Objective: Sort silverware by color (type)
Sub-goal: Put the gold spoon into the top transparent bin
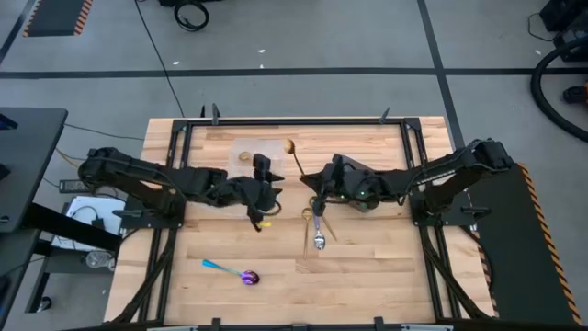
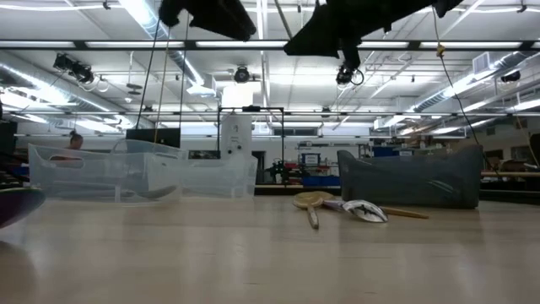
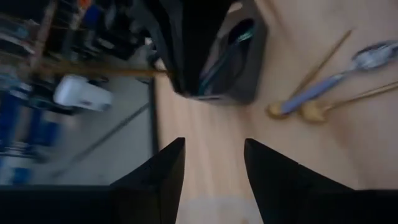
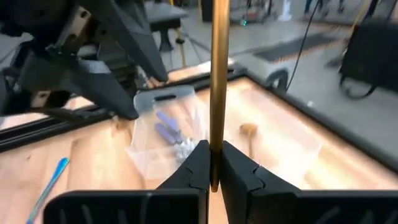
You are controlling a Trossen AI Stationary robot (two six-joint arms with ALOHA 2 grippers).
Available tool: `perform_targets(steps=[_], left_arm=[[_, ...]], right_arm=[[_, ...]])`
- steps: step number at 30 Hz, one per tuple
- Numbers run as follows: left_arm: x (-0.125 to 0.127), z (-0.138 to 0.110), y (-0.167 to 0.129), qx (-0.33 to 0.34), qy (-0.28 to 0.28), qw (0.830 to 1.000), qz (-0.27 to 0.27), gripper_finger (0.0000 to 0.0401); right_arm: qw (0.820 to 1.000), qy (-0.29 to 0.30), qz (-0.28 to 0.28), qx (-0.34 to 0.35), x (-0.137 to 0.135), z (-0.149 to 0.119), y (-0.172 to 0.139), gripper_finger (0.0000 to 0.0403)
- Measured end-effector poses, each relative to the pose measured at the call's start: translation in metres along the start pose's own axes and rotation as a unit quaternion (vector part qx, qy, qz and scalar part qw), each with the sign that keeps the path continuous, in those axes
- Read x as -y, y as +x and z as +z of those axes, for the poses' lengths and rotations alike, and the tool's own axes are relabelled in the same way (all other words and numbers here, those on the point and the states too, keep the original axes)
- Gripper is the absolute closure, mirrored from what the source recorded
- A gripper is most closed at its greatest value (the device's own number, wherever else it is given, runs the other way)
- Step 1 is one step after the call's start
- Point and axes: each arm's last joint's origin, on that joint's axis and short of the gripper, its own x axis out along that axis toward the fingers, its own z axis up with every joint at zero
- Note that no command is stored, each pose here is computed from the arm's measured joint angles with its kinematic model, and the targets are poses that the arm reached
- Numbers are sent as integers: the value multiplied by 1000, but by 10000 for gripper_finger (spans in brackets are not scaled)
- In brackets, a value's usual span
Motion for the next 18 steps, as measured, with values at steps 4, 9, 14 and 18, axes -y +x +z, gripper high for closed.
perform_targets(steps=[4, 9, 14, 18], left_arm=[[7, 3, 10, -31, 85, 995, 37, 230], [14, 8, 17, -38, 205, 977, 46, 230], [23, 10, 20, -41, 339, 939, 35, 230], [25, 13, 29, -42, 398, 915, 41, 230]], right_arm=[[999, 31, 22, -34, 6, -4, 3, 381], [994, 55, 33, -85, 11, -12, 5, 379], [985, 89, 47, -138, 18, -19, 6, 378], [978, 113, 68, -163, 18, -22, 6, 378]])
